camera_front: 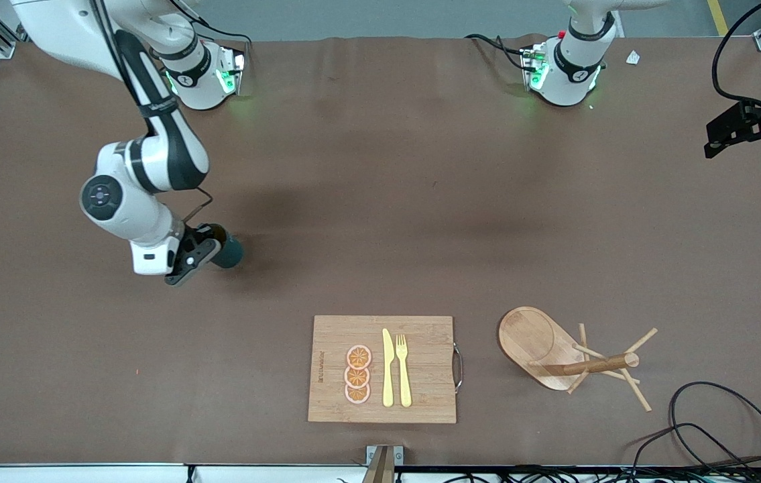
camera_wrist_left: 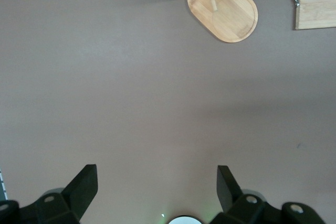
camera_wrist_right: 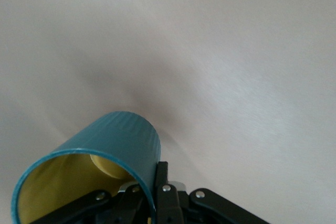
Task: Transfer cup from left to right arm and place
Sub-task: 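Carry the teal mug with the right gripper away from the cutting board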
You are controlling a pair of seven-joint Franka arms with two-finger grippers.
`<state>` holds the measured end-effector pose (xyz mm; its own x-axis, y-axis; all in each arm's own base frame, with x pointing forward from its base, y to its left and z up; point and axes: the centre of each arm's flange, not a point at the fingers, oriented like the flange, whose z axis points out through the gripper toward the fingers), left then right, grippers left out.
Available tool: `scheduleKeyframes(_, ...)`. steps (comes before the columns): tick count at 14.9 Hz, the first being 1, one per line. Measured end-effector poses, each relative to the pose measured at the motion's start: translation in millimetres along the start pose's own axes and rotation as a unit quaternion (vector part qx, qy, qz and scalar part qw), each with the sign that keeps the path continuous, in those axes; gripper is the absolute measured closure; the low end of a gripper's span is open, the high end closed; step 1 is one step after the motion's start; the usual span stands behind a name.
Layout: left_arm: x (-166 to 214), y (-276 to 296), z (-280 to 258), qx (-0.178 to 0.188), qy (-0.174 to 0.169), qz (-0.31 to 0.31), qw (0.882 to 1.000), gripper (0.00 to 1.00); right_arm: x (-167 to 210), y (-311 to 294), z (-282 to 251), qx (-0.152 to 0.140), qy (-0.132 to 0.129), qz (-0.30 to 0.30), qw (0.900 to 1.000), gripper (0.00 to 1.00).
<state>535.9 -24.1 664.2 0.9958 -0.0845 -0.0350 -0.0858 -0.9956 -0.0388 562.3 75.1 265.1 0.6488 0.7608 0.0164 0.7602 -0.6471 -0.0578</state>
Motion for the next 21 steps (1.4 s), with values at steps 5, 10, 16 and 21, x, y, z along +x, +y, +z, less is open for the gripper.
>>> scheduleKeyframes(5,-9,21,6,-0.004,-0.009,0.018,1.0,0.0,-54,52,-3,-0.005,0.005,-0.107,0.994,0.96)
scheduleKeyframes(10,-24,32,9,-0.001,-0.015,0.026,1.0,0.0,-96,85,-6,-0.016,0.005,-0.197,0.98,0.96)
scheduleKeyframes(16,-22,38,8,0.0,-0.006,0.032,0.999,0.0,-103,86,1,-0.04,-0.027,-0.252,0.967,0.96)
scheduleKeyframes(21,-20,43,10,0.0,-0.004,0.036,0.999,0.0,-108,76,24,-0.047,-0.027,-0.263,0.963,0.96)
